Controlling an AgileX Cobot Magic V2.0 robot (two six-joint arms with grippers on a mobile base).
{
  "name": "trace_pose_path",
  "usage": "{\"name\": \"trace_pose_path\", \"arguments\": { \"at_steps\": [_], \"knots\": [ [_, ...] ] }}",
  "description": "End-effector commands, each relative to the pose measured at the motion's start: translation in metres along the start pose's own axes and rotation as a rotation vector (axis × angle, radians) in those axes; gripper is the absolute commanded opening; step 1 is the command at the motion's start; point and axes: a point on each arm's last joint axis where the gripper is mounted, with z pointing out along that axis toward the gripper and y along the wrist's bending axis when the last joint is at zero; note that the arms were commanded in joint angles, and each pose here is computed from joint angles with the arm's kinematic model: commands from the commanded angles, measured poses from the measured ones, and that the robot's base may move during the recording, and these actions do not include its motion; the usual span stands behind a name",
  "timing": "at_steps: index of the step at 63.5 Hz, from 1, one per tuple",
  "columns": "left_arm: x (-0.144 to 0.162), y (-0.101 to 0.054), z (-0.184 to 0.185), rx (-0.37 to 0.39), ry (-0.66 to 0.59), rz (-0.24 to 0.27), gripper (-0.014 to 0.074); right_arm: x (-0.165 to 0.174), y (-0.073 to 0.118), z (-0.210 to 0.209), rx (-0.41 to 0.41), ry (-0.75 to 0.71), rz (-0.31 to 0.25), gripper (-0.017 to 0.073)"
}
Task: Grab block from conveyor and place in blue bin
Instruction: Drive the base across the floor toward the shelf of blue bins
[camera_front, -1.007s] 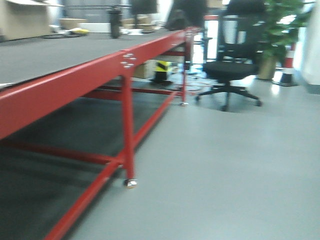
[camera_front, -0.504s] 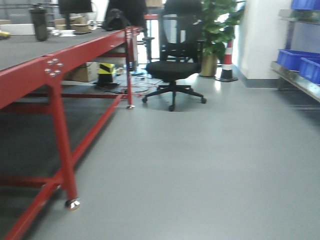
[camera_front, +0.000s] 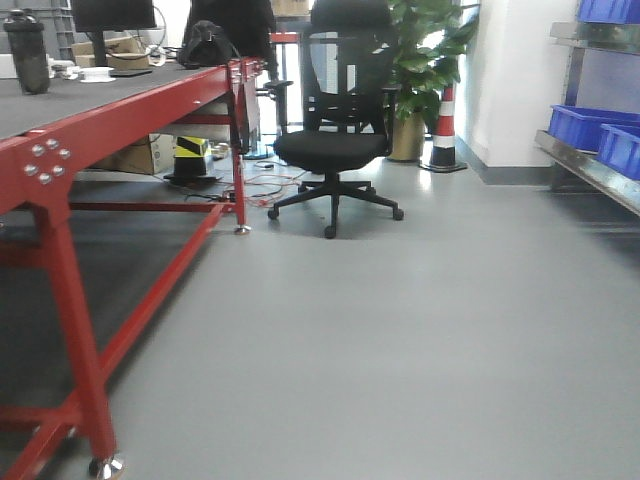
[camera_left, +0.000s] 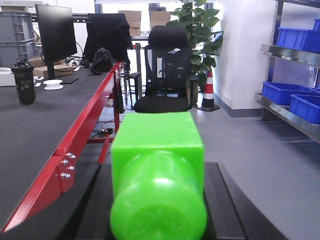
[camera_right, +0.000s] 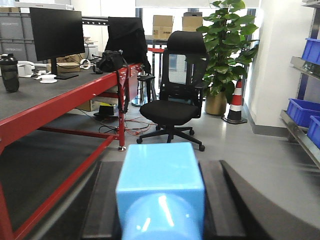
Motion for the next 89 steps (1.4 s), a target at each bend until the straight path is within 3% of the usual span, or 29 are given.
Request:
{"name": "trace_pose_path", "arguments": {
  "at_steps": [1, 89],
  "knots": [
    [-0.0012, -0.0005, -0.0007, 0.005, -0.017, -0.007, -0.0111, -0.0006, 0.0, -0.0002, 0.0, -0.009, -0.008, -0.0167],
    [-0.0012, -0.0005, -0.0007, 0.005, -0.017, -0.007, -0.0111, -0.0012, -0.0001, -0.0002, 0.001, -0.016, -0.008, -0.0167]
  ]
}}
